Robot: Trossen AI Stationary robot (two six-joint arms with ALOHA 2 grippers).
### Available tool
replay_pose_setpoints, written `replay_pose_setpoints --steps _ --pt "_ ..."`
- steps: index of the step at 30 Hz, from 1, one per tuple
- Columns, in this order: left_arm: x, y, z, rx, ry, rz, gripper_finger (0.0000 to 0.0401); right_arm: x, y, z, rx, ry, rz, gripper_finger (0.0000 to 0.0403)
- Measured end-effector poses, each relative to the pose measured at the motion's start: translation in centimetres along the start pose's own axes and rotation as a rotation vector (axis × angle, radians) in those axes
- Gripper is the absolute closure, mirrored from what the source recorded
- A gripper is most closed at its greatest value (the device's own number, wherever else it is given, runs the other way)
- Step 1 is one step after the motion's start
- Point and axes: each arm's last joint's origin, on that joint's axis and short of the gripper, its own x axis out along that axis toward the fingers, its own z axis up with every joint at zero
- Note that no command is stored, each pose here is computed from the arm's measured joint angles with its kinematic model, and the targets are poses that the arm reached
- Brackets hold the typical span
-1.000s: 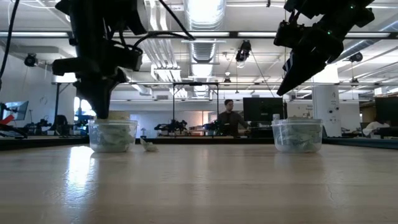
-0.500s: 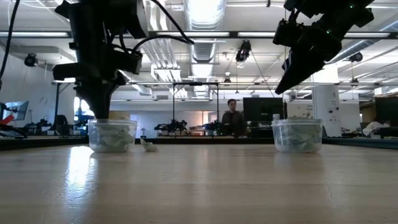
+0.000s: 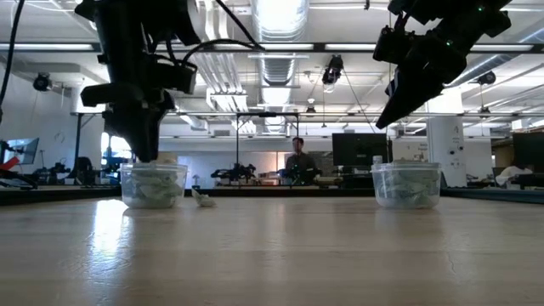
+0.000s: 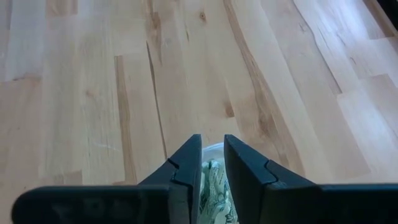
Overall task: Pick and place Stevia / Truvia into bins
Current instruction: Put the stevia packet into the left transparent container
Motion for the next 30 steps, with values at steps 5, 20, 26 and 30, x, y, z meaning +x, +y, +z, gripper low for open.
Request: replay_pose_setpoints --steps 5,20,26,30 --pt "-1.3 0.3 0.5 -0.007 -0.053 -0.007 0.0247 0.0 0.0 0.1 0.001 -0.008 0.001 0.0342" --pt "-2.1 2.1 3.7 0.029 -0.261 -0.008 0.0245 0.0 0.0 0.3 -0.002 -0.037 0.005 0.0344" --pt "-1.0 3.7 5.6 0.026 -0.222 -0.080 0.0245 0.0 0.1 0.4 -0.002 -0.044 0.006 0.0339" --pt "0.6 4.5 6.7 0.023 -0.114 -0.095 0.0245 0.0 0.1 0.4 -0.001 -0.044 0.006 0.0341"
